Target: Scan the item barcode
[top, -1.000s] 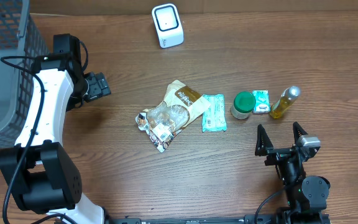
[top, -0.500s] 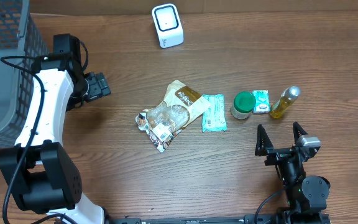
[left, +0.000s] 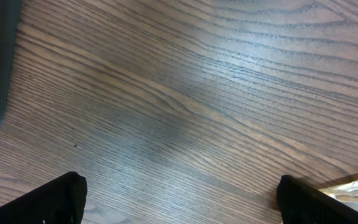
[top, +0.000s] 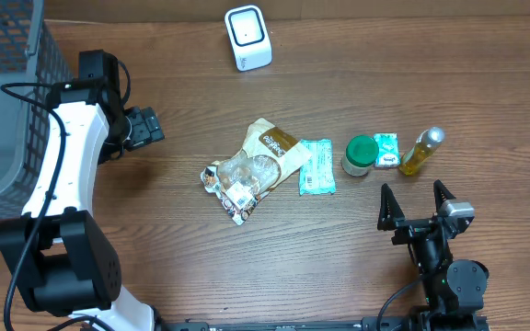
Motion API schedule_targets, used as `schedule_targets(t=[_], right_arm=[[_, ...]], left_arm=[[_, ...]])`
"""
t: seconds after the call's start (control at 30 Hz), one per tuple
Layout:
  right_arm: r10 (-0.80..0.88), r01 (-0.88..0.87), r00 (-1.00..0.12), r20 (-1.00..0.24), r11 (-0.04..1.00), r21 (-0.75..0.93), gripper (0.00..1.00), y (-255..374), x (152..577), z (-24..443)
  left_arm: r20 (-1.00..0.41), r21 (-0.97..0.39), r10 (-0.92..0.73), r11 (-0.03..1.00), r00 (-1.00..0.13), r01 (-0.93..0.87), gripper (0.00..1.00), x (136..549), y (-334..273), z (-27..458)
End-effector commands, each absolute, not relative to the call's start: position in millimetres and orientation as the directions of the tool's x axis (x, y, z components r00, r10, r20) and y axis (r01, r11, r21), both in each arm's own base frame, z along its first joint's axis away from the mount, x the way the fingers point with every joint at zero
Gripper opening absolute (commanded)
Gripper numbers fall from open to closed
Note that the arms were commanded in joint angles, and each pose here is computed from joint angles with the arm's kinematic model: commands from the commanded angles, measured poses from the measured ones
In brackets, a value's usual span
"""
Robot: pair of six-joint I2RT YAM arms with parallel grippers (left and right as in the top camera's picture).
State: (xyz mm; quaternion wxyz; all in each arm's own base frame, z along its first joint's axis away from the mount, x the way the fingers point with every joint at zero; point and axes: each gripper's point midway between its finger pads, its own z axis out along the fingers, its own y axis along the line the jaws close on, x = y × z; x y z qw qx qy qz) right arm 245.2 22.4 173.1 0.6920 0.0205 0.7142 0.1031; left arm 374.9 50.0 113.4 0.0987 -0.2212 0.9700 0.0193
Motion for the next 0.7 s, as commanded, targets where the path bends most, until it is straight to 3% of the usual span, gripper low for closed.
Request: schedule_targets(t=[0.0,0.33,0.67], right_arm=[[0.175,-0.1,-0.036,-0.984,0.979,0.178,1.0,20,246,171],[0.175,-0.101,-0.036,-0.984,0.979,0.178,1.0,20,246,171],[0.175,-0.1,-0.036,-0.984,0.979,0.178,1.0,20,246,171]], left_arm=[[-0.312,-0.04,-0.423,0.901,-0.851,-0.433,1.0,378,51,155],[-0.633,-0.168,-0.403,0.905,-0.661,-0.391,1.0,333,46,292],[-0.734,-0.209,-0.389,0.909,-0.557,-0.359,1.0,295,42,341]])
